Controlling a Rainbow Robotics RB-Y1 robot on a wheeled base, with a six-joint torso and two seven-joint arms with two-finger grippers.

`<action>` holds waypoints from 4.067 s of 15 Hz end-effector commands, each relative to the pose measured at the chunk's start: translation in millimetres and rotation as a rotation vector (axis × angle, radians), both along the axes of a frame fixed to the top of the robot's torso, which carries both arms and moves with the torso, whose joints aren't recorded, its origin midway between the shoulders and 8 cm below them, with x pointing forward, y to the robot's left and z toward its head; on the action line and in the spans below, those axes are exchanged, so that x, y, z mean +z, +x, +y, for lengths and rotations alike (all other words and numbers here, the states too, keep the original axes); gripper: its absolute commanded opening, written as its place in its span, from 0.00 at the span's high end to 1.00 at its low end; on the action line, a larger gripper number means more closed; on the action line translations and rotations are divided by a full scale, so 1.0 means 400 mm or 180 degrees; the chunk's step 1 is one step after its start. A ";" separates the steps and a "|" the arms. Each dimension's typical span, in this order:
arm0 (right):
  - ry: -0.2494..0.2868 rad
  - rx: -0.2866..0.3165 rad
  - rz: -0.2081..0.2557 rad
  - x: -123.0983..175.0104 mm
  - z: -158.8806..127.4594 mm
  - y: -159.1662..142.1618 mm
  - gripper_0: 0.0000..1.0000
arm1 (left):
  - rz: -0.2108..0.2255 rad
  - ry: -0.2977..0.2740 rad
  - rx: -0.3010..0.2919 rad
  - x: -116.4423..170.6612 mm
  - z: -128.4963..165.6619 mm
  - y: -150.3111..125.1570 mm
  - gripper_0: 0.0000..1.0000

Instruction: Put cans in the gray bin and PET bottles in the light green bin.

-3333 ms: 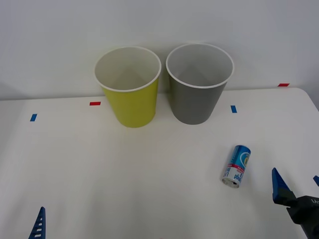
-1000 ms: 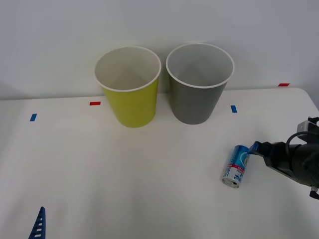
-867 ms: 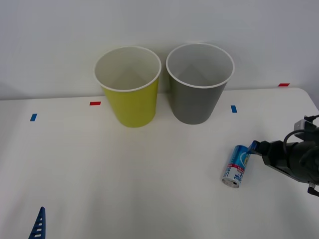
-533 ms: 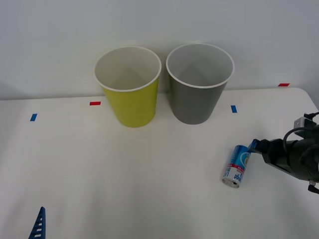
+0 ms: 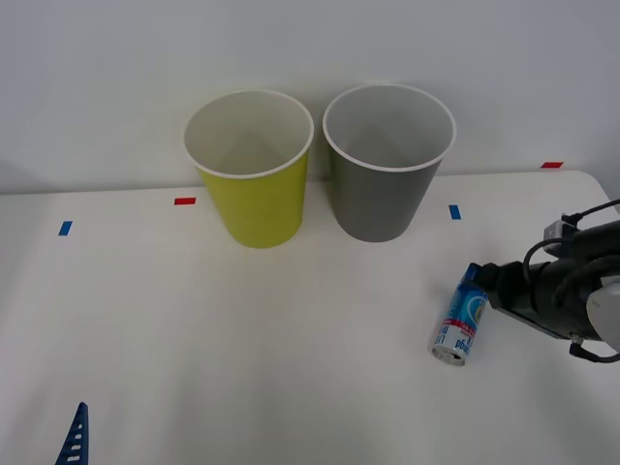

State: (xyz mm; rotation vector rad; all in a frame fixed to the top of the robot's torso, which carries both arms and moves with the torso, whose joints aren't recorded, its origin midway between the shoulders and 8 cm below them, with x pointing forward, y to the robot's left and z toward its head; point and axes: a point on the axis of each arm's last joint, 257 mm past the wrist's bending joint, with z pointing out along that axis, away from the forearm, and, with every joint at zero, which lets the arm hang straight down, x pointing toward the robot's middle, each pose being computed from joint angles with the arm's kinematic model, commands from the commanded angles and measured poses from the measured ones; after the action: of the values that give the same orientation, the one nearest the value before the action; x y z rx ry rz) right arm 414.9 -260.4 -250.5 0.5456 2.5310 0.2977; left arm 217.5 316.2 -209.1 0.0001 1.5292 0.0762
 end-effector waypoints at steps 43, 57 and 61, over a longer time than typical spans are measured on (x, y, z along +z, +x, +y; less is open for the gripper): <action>-0.0177 0.0195 0.0645 -0.150 0.036 0.066 0.88 | 0.0000 0.0000 0.0000 0.000 0.000 0.000 0.00; -0.0157 0.0375 0.0126 -0.123 0.059 0.068 0.93 | 0.0000 0.0000 0.0000 0.000 0.000 0.000 0.00; -0.0239 0.0604 -0.0316 -0.034 0.045 0.076 0.94 | 0.0000 0.0000 0.0000 0.000 0.000 0.000 0.00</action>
State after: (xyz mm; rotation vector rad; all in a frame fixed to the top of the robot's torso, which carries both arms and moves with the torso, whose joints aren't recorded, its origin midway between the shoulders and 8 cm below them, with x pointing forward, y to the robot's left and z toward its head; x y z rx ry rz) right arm 444.5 -239.4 -275.7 0.2977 2.5297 0.2927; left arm 217.5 316.2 -209.1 0.0000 1.5292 0.0762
